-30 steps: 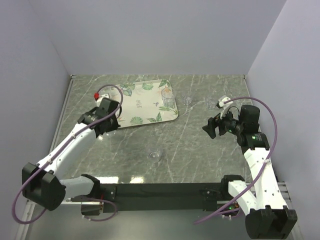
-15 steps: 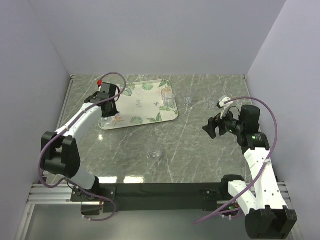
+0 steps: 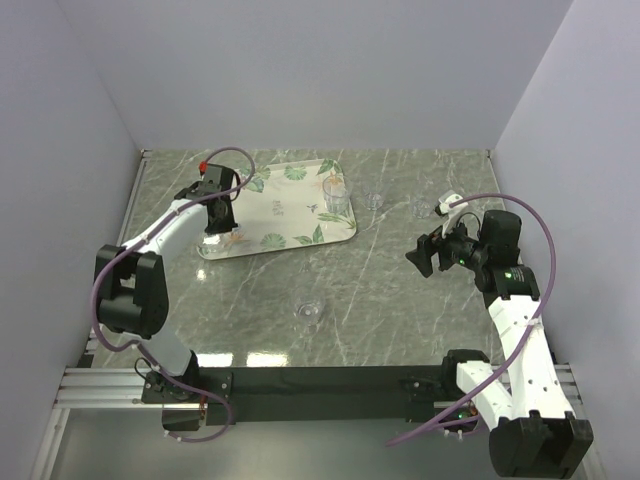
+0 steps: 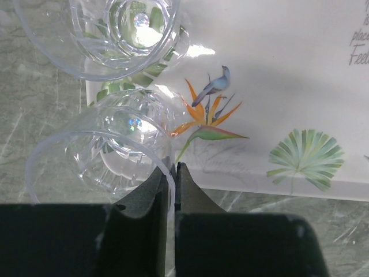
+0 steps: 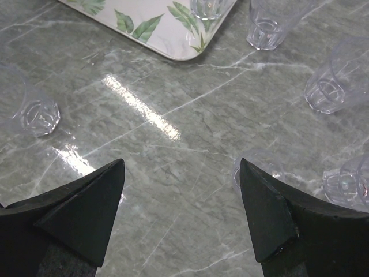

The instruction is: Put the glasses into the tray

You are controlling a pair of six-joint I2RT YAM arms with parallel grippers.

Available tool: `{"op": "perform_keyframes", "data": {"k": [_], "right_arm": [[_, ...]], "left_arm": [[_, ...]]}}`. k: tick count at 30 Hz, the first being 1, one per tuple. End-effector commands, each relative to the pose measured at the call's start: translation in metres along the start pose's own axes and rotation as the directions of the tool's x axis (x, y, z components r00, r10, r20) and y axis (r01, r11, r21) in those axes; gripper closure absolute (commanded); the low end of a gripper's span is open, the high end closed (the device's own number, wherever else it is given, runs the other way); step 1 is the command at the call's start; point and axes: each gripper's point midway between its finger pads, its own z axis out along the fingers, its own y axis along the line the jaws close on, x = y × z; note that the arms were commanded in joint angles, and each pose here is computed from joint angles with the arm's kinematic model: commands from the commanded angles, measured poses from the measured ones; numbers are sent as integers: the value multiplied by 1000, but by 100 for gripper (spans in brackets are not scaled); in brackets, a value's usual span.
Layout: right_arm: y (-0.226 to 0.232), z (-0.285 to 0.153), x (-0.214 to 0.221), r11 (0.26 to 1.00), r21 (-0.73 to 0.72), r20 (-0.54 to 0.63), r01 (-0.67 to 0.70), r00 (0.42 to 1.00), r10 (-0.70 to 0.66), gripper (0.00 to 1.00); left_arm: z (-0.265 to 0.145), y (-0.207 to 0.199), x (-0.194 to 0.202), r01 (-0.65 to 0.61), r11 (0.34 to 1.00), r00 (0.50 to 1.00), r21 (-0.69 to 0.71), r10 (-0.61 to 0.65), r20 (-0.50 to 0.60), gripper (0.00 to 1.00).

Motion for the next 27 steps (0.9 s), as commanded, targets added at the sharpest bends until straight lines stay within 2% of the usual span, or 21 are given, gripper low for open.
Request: {"op": "perform_keyframes", "data": {"k": [1, 9, 14, 20, 27], "right_arm": [[-1, -1, -6, 1000, 1, 30, 9, 999, -9, 13], [-1, -2, -6, 1000, 1, 35, 3, 999, -3, 13], [-3, -4, -6, 1000, 7, 37, 3, 999, -3, 13], [-3, -6, -6, 1000, 5, 44, 5, 999, -5, 13], [1, -11, -9, 1000, 2, 71, 30, 997, -30, 13]], "left_arm": [[-4, -8, -24, 11, 999, 997, 43, -14, 70, 92], [-5, -9, -22, 20, 998, 997, 60, -24, 71, 72], [-13, -6, -26, 18, 998, 996, 55, -22, 82, 66], [-52, -5, -44, 30, 993, 986, 112, -47, 158, 41], [-126, -8, -47, -6, 956, 954, 292, -82, 288, 16]]}}
